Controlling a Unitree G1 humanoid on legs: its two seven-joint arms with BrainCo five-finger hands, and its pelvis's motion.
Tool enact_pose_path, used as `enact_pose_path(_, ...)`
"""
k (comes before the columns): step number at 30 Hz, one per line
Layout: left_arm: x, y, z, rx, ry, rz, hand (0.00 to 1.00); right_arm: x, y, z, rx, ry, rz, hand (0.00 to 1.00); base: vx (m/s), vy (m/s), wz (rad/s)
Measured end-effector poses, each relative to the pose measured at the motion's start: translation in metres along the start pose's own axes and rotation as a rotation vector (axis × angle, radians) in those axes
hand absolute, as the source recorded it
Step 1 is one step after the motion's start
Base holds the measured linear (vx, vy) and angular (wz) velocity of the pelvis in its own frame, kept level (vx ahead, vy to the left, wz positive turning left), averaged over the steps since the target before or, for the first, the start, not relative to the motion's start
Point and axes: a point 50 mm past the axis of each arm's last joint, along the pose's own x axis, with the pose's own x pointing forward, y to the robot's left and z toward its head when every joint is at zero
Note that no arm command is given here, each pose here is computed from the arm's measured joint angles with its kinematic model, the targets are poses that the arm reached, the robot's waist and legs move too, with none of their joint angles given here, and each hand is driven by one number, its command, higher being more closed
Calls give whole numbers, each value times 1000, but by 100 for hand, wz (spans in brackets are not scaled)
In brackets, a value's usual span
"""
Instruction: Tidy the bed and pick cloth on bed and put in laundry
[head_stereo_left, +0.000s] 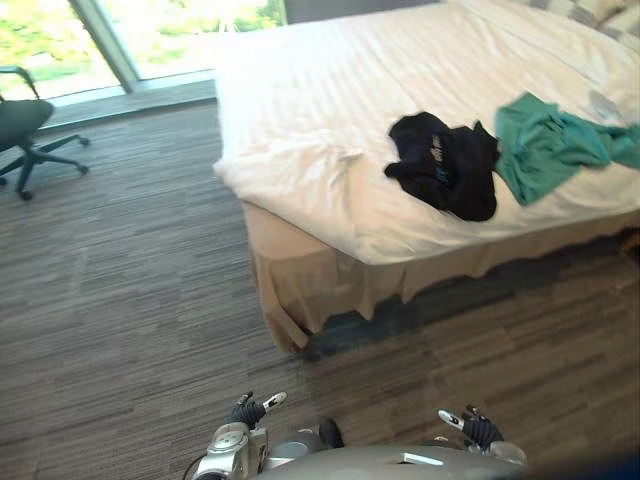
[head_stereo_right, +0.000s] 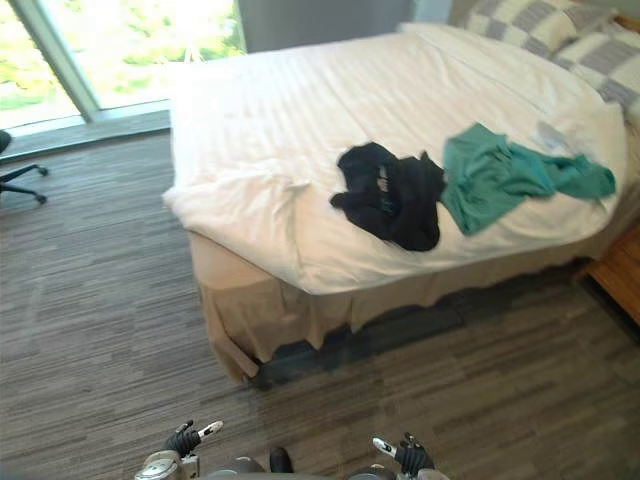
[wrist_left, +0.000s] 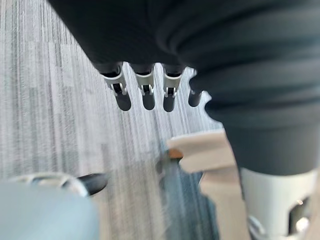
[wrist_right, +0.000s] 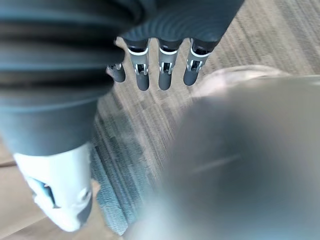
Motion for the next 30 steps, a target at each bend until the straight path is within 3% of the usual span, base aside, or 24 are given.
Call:
enact_pose_path(9, 0, 2, -5, 10, 19, -12, 0, 1, 5, 4, -21, -24, 57, 0, 245, -121, 55)
enact_pose_path(15, -1, -16, -10, 3, 25, -48, 0, 5, -8, 22, -66, -53, 61, 0, 198, -189, 5)
enact_pose_path(21, -1, -9, -4, 30, -34, -23, 0, 5, -5, 13, -32, 9, 62, 0, 106, -82, 2)
enact_pose_path(30, -3, -19, -5, 30, -80, -43, 0, 0, -19, 0, -33, 80, 11, 0, 197, 139, -44)
